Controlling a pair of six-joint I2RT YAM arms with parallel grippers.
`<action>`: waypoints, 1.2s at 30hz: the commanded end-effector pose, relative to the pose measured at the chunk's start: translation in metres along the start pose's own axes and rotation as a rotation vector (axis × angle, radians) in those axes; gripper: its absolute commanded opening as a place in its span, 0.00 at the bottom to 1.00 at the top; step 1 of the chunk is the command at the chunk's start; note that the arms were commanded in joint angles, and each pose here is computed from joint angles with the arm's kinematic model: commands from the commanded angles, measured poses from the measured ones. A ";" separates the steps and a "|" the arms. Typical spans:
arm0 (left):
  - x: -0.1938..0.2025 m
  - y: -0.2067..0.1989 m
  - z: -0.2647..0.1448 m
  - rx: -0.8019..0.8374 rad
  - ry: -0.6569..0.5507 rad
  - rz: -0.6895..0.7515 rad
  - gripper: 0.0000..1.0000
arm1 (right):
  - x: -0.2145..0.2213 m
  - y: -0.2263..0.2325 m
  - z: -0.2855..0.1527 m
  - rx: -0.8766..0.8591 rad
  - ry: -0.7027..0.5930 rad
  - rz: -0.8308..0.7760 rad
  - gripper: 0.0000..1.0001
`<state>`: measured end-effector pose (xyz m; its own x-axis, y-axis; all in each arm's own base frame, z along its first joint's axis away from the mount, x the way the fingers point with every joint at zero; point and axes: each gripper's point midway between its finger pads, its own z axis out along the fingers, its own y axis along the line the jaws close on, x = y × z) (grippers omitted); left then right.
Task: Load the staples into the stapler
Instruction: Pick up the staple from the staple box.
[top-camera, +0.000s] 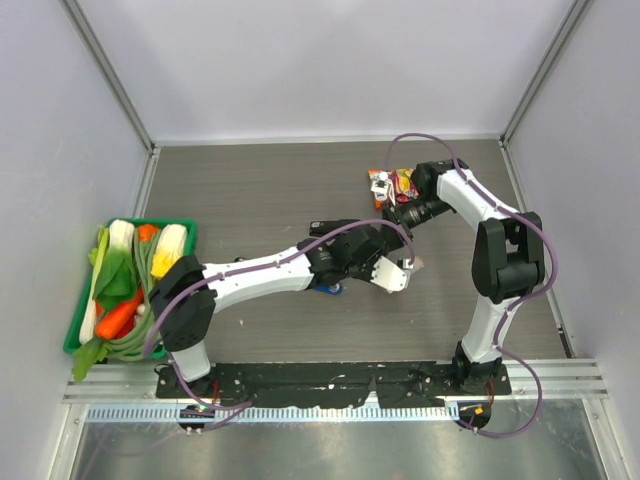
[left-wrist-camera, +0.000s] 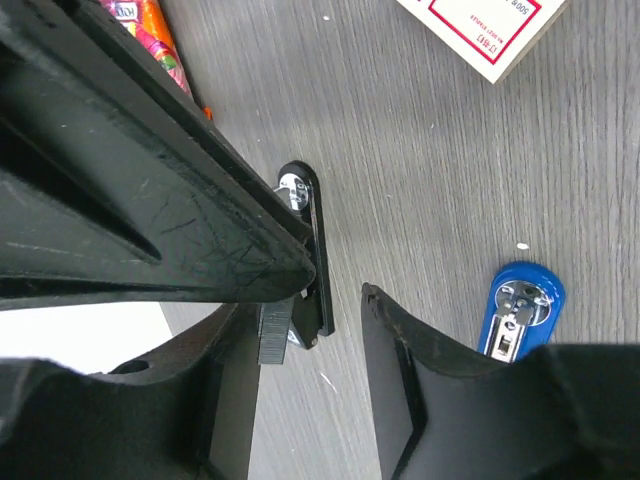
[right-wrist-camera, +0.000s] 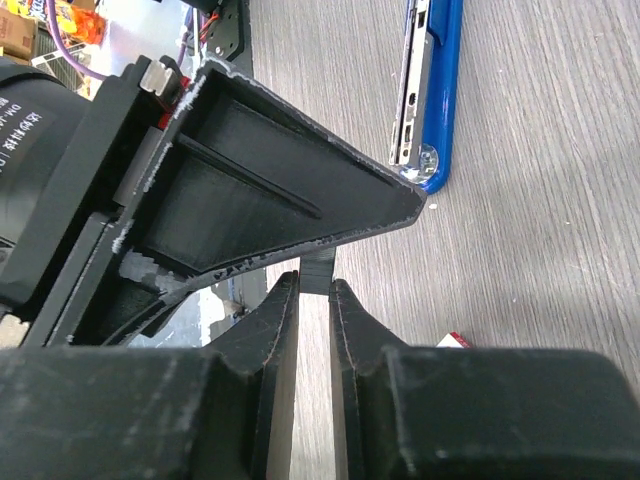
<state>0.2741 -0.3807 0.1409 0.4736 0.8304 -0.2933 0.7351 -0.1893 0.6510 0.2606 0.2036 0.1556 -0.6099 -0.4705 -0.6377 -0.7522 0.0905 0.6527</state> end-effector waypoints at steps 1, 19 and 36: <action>-0.016 0.007 -0.003 -0.001 -0.045 -0.027 0.42 | 0.005 0.029 -0.002 -0.074 0.010 0.126 0.11; -0.016 0.000 -0.003 0.022 -0.053 -0.034 0.00 | 0.006 0.026 -0.002 -0.071 0.017 0.125 0.14; -0.016 -0.007 -0.008 0.043 -0.069 -0.062 0.00 | 0.004 0.026 -0.007 -0.052 0.014 0.093 0.32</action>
<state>0.2678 -0.3841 0.1361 0.4475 0.8296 -0.3340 0.7720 -0.1699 0.6125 0.2564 0.2020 0.1510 -0.6323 -0.4801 -0.6080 -0.7259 0.0931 0.6814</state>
